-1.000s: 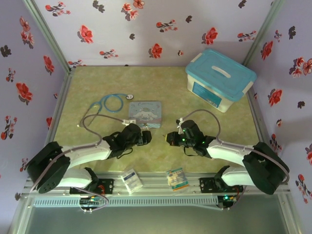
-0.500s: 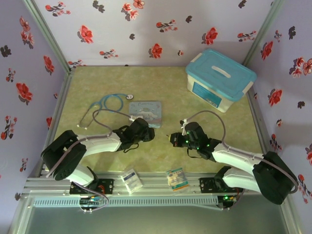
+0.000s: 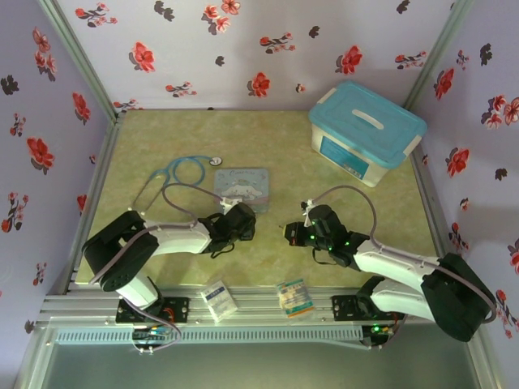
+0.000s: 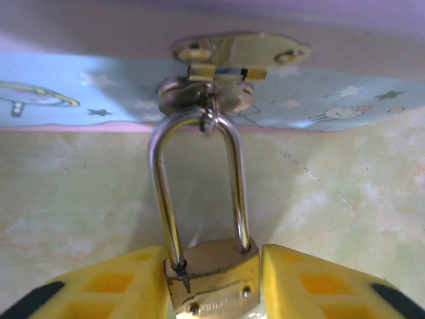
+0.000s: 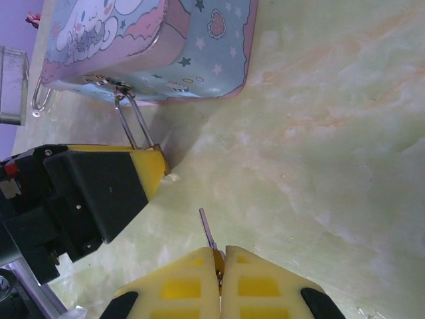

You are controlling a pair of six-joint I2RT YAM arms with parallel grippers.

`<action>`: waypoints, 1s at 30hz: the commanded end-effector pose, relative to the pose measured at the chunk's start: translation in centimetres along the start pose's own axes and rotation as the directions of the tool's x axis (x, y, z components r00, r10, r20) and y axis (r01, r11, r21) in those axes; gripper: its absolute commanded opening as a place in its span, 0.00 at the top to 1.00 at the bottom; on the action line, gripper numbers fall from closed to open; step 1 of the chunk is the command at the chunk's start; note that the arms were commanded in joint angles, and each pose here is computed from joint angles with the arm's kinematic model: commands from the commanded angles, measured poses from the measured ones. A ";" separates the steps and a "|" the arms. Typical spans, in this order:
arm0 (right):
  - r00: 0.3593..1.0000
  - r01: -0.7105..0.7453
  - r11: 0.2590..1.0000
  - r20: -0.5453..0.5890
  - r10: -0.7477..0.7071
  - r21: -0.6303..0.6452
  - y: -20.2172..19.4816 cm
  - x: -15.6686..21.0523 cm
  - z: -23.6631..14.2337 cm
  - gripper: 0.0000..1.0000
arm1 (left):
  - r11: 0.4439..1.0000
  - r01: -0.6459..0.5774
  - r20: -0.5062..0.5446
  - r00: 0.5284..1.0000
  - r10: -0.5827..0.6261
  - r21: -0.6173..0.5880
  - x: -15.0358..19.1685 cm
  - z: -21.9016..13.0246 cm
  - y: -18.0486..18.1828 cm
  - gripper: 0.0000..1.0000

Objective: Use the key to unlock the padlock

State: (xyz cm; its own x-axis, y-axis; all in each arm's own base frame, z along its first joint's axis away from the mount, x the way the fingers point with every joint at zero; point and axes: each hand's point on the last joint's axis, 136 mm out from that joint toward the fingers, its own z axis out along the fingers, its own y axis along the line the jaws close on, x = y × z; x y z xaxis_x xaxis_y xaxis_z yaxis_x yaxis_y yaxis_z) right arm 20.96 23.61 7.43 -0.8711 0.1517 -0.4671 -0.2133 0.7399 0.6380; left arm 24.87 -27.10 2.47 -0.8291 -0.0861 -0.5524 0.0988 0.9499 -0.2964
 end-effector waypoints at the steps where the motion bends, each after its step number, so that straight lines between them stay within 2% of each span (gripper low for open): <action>1: 1.000 -0.001 1.000 0.014 0.001 -0.002 -0.2 -0.1 0.3 1.00 | 1.000 0.009 0.004 1.000 -0.009 0.001 0.5 0.4 0.1 0.63; 11: 0.999 -0.050 0.998 0.001 0.051 -0.046 0.4 0.1 1.2 1.00 | 0.993 0.065 0.087 0.993 -0.074 0.101 -1.5 -1.2 -1.5 0.84; 17: 0.999 -0.049 0.998 -0.009 0.048 -0.049 0.6 0.4 1.7 1.00 | 0.980 0.113 0.095 0.987 -0.130 0.164 -1.6 -1.5 -2.0 0.86; 23: 0.998 -0.061 0.992 -0.032 0.058 -0.108 1.9 0.8 2.1 1.00 | 0.951 0.183 0.086 0.974 -0.210 0.248 -2.3 -2.7 -3.2 0.85; 26: 0.998 -0.055 0.986 -0.014 0.054 -0.159 2.6 1.0 2.3 1.00 | 0.920 0.240 0.066 0.960 -0.272 0.310 -2.7 -3.1 -4.1 0.85; 30: 0.995 -0.060 0.979 0.070 0.075 -0.194 2.2 0.7 1.9 1.00 | 0.858 0.333 0.040 0.925 -0.377 0.391 -3.2 -3.5 -5.0 0.86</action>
State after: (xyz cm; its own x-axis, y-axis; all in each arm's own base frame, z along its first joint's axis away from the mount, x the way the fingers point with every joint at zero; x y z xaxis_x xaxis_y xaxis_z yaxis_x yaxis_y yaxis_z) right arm 20.23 26.47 6.38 -0.8841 0.1874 -0.4281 -0.2253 0.6317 0.7418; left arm 24.21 -28.98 5.14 -0.8127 -0.3311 -0.4794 0.0291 0.7987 -0.6010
